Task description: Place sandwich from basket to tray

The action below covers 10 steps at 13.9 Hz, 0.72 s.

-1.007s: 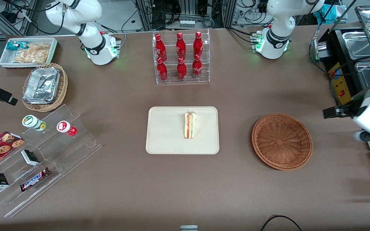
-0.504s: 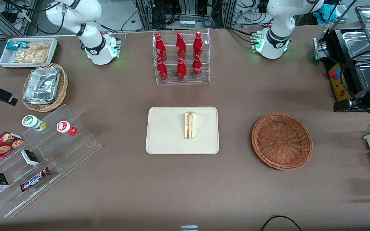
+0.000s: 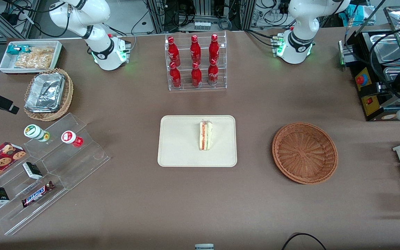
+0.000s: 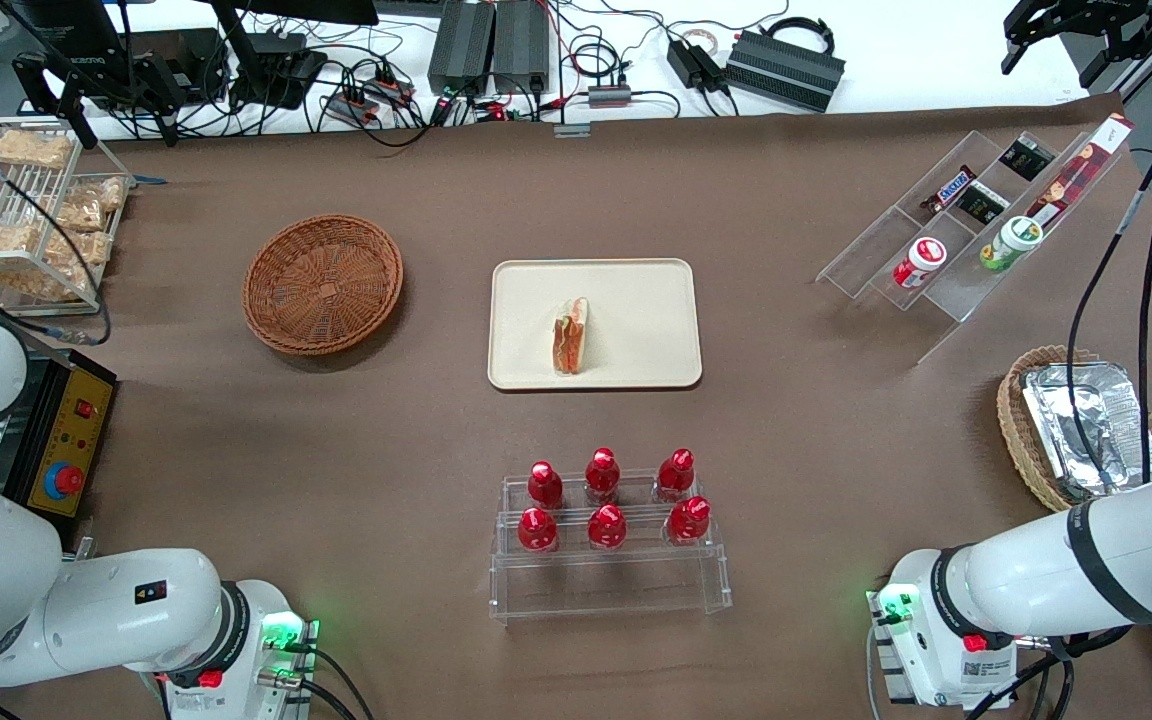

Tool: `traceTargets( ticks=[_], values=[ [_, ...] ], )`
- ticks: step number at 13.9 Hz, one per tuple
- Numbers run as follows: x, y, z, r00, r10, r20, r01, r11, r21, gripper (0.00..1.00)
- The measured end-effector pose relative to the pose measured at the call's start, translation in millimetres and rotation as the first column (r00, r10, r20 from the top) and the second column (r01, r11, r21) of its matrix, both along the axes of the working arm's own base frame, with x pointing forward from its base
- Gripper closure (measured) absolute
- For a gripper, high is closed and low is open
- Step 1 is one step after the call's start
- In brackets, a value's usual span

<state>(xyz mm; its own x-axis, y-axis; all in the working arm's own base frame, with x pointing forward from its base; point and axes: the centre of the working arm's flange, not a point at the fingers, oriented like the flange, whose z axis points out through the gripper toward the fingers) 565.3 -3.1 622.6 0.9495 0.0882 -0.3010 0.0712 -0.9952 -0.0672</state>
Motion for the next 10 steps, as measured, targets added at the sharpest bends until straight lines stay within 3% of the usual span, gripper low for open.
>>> traceTargets(
  ticks=[2, 5, 10],
  values=[
    [-7, -8, -1, 1.0, 0.0, 0.017, 0.0, 1.0, 0.002, 0.0],
    [-20, -32, 4, 0.997, 0.051, 0.058, -0.053, 0.998, 0.034, 0.0],
    [-26, -52, 8, 0.993, 0.086, 0.075, -0.089, 0.995, 0.041, 0.0]
  ],
)
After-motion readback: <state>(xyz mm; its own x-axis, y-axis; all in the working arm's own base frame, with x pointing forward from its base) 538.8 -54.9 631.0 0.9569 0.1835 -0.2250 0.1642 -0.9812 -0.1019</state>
